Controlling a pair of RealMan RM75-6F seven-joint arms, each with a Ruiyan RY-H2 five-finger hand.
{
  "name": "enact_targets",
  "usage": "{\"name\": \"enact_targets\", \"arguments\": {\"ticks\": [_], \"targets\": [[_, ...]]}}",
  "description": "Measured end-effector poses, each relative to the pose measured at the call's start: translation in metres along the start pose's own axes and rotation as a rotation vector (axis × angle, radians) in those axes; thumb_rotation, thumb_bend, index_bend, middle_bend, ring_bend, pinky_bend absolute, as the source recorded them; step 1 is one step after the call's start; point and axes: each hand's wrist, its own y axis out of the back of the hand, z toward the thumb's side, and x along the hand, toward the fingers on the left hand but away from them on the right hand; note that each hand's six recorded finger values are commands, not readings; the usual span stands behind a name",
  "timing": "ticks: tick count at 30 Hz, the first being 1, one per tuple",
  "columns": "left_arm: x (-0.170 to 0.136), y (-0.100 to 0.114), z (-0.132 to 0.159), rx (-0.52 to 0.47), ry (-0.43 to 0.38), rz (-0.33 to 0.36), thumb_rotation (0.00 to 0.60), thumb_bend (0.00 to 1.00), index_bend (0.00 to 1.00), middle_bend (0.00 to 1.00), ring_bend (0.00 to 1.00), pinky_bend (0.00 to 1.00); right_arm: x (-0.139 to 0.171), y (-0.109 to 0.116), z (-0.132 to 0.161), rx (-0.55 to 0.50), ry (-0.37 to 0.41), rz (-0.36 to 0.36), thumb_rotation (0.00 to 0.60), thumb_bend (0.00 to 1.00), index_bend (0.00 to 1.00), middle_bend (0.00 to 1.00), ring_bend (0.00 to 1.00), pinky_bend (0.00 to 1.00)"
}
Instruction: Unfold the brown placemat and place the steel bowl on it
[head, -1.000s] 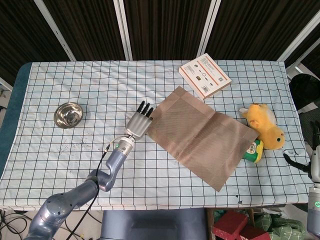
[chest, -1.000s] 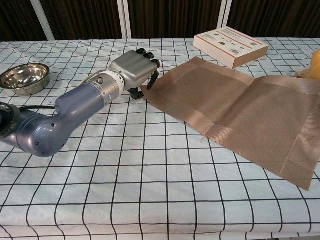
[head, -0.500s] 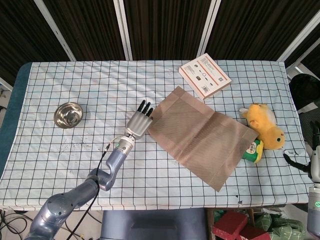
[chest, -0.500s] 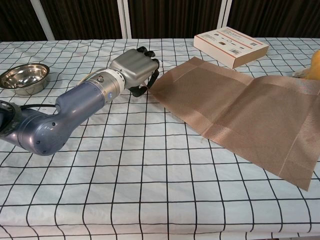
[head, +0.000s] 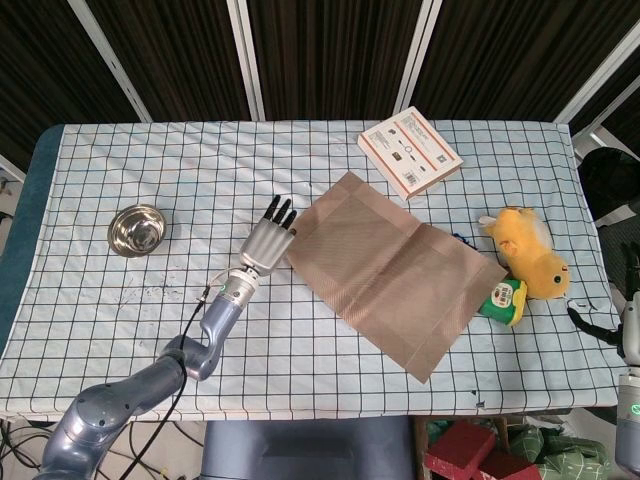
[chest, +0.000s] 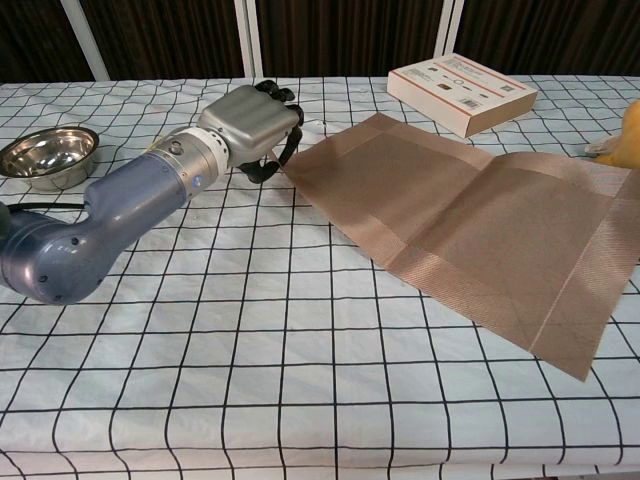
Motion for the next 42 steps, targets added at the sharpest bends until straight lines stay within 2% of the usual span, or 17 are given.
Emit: {"name": "enact_targets", "arguments": {"ticks": [7,11,16,23,27,35,42], "targets": [[-0.019,0.003,-0.032,0.002,0.016,0.012,0.600,0.47,0.59,0.17,0.00,0.03,0.001,0.000,0.002,0.004,0.010,-0.003,0.600,0.10,0.00,0.00,0.00,0.16],[-0.035,0.006,-0.040,-0.009,-0.007,0.008,0.600,0.47,0.60,0.17,0.00,0.03,0.001,0.000,0.002,0.004,0.009,-0.005,0.600,0.10,0.00,0.00,0.00,0.16],[-0.063,0.014,-0.029,-0.042,-0.089,0.005,0.600,0.47,0.60,0.16,0.00,0.03,0.001,0.002,0.000,0.001,0.003,-0.011,0.600,0.10,0.00,0.00,0.00,0.16],[-0.120,0.023,-0.004,-0.066,-0.244,-0.015,0.600,0.47,0.61,0.15,0.00,0.03,0.000,0.002,0.000,0.001,0.001,-0.011,0.600,0.10,0.00,0.00,0.00,0.16],[-0.147,0.026,0.004,-0.065,-0.305,-0.036,0.600,0.47,0.61,0.15,0.00,0.03,0.000,0.002,0.000,-0.002,0.000,-0.010,0.600,0.10,0.00,0.00,0.00,0.16],[-0.189,0.019,0.001,-0.037,-0.367,-0.106,0.600,0.47,0.61,0.15,0.00,0.03,0.000,0.001,0.000,-0.001,0.001,-0.009,0.600,0.10,0.00,0.00,0.00,0.16],[-0.198,0.011,-0.010,-0.009,-0.360,-0.136,0.600,0.47,0.61,0.15,0.00,0.03,0.001,0.001,0.000,0.000,0.001,-0.009,0.600,0.10,0.00,0.00,0.00,0.16]]}}
